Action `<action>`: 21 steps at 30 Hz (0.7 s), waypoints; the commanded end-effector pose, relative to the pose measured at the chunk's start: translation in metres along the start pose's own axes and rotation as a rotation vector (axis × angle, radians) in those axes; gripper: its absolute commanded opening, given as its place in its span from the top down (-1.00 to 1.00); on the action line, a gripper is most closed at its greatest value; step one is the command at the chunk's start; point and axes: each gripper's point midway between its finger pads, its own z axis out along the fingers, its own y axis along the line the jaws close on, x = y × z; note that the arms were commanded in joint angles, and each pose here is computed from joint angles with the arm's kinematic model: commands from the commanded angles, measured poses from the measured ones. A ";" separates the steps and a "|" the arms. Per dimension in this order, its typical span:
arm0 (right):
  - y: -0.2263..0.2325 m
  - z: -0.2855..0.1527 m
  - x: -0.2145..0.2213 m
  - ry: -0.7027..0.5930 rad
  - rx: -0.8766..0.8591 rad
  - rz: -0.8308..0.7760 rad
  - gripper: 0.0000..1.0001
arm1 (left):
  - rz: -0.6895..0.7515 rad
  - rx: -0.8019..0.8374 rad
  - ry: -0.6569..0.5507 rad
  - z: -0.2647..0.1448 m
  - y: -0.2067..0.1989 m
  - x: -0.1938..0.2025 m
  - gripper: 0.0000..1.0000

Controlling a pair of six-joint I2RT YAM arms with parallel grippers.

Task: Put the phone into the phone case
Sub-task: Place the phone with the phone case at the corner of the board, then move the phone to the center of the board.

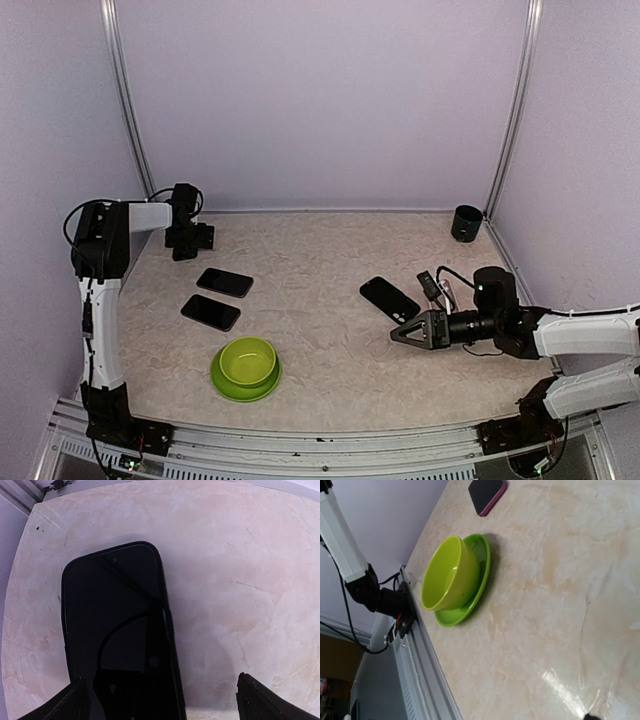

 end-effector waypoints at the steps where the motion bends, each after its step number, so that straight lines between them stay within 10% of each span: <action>1: 0.004 0.000 -0.012 -0.021 -0.004 -0.003 -0.74 | 0.012 -0.098 0.029 -0.021 0.005 0.004 -0.98; 21: 0.002 -0.003 -0.004 -0.021 -0.002 -0.009 -0.74 | -0.038 -0.304 0.114 -0.027 0.048 0.027 -0.98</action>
